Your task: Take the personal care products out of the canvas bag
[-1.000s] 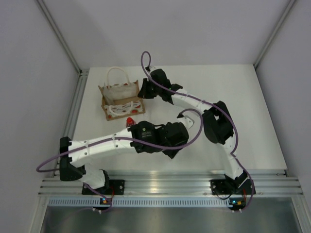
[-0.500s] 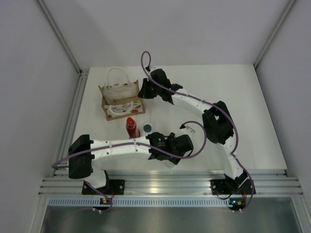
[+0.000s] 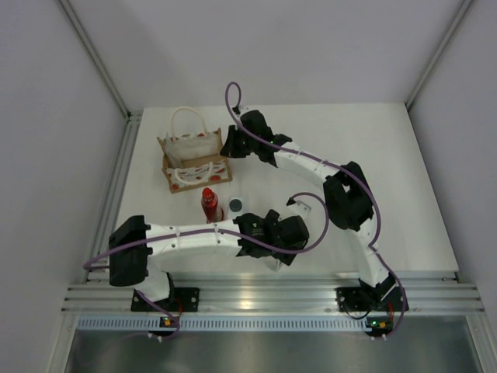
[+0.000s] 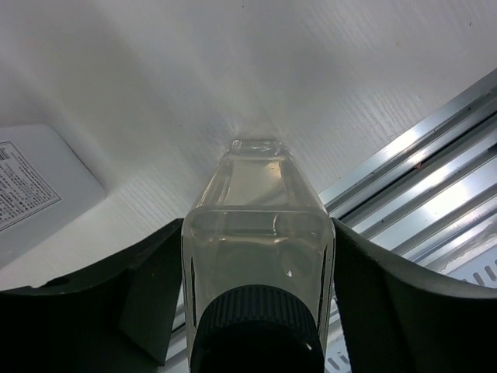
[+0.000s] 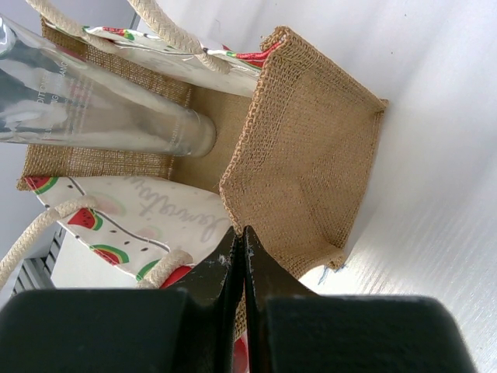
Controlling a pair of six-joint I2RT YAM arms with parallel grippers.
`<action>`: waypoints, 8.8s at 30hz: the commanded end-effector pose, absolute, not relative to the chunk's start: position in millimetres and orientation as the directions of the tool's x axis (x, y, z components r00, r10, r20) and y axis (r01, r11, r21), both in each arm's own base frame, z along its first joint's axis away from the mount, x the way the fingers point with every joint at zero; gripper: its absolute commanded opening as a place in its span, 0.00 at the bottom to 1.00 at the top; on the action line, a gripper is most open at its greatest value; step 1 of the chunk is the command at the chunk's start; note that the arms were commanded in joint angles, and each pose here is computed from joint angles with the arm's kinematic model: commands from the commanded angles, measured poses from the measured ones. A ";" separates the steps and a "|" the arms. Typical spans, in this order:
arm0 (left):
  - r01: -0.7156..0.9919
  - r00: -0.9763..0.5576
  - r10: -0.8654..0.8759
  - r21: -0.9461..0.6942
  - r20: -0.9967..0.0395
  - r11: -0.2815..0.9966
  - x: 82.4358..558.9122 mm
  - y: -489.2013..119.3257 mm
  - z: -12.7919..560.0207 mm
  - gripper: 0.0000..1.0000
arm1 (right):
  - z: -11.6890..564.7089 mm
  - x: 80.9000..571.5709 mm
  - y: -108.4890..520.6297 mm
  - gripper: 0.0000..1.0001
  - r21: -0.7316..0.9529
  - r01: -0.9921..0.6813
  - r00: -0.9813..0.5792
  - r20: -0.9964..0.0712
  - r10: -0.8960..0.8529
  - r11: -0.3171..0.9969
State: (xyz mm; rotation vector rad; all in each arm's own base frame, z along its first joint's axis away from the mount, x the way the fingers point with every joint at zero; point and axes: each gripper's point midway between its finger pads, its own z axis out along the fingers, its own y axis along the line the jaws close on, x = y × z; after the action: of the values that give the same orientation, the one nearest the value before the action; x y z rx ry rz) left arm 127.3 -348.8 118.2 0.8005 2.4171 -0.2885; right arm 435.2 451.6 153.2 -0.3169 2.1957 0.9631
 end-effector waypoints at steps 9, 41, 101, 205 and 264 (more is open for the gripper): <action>0.581 -0.592 0.340 -0.094 -0.731 0.808 147.3 -345.6 188.9 0.91 | 174.4 435.9 450.2 0.00 0.533 -0.486 -0.703 -0.710 0.052 0.692; -0.222 -0.566 -0.261 -0.161 -0.782 0.962 406.6 -52.1 303.5 0.92 | 175.3 438.2 454.4 0.00 0.536 -0.494 -0.703 -0.709 0.049 0.685; -0.292 -0.795 -0.256 -0.022 -0.551 0.956 460.6 -16.9 177.0 0.00 | 171.4 441.1 461.4 0.00 0.552 -0.503 -0.706 -0.706 0.052 0.665; -0.207 -0.655 -0.233 -0.125 -0.719 0.970 251.4 -54.7 237.5 0.98 | 204.2 440.7 458.5 0.12 0.551 -0.512 -0.674 -0.733 0.090 0.659; -0.167 -0.168 -0.197 -0.169 -0.966 0.971 196.2 10.1 279.0 0.98 | 301.5 206.3 12.8 1.00 0.017 0.080 -0.213 -0.976 0.034 0.997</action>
State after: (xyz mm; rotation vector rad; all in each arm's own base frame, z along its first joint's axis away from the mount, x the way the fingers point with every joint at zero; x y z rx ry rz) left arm 187.9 18.8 274.0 -0.3130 1.7658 0.0122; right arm 209.7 18.5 309.6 0.0760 1.7704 -0.0085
